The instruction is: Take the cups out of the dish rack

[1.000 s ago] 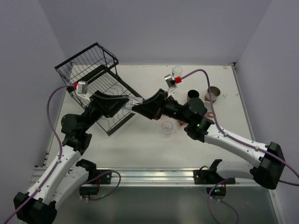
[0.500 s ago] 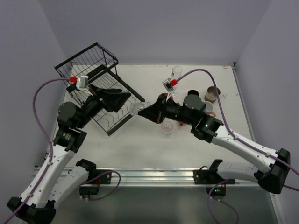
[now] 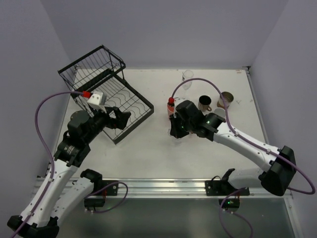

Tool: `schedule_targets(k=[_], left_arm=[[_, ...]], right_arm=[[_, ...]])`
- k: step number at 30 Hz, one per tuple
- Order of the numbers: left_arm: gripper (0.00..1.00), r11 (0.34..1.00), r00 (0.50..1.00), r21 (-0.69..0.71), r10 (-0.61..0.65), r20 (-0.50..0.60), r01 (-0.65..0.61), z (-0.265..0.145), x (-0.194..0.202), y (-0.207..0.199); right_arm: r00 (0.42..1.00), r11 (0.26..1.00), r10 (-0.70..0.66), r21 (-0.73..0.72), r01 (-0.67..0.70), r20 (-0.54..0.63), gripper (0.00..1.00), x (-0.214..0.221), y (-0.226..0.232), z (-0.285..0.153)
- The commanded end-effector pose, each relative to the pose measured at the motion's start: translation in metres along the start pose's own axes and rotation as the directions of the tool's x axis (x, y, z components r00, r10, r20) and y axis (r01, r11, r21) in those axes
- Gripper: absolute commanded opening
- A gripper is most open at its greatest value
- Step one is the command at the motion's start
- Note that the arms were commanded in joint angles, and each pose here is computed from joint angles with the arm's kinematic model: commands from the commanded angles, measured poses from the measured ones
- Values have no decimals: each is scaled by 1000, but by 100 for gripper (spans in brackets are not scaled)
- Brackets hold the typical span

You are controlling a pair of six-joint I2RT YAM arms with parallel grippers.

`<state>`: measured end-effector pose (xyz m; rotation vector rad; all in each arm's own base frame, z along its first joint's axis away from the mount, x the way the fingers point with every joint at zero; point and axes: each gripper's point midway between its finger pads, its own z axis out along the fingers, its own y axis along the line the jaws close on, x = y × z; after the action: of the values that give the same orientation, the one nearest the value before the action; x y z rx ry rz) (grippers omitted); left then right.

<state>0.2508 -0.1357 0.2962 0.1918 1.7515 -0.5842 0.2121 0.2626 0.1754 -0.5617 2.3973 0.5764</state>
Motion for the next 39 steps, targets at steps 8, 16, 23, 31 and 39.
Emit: schedule_targets(k=[8, 16, 23, 31, 39], left_arm=[[100, 994, 994, -26, 108, 37, -107, -5, 12, 13], [100, 994, 994, -11, 105, 34, -105, -5, 13, 11], [100, 995, 994, -18, 104, 34, -103, -6, 14, 12], [100, 995, 994, -25, 100, 37, -99, -6, 13, 14], [100, 992, 992, -76, 102, 75, -96, -12, 3, 21]], right_arm=[[990, 983, -47, 169, 69, -134, 0, 12, -35, 24], [983, 974, -56, 207, 93, -177, 0, 17, -43, 32], [976, 969, -61, 222, 108, -208, 2, 18, -45, 43], [982, 974, -54, 206, 91, -180, 48, 9, -38, 44], [996, 987, -62, 147, 71, -66, 70, -20, -20, 14]])
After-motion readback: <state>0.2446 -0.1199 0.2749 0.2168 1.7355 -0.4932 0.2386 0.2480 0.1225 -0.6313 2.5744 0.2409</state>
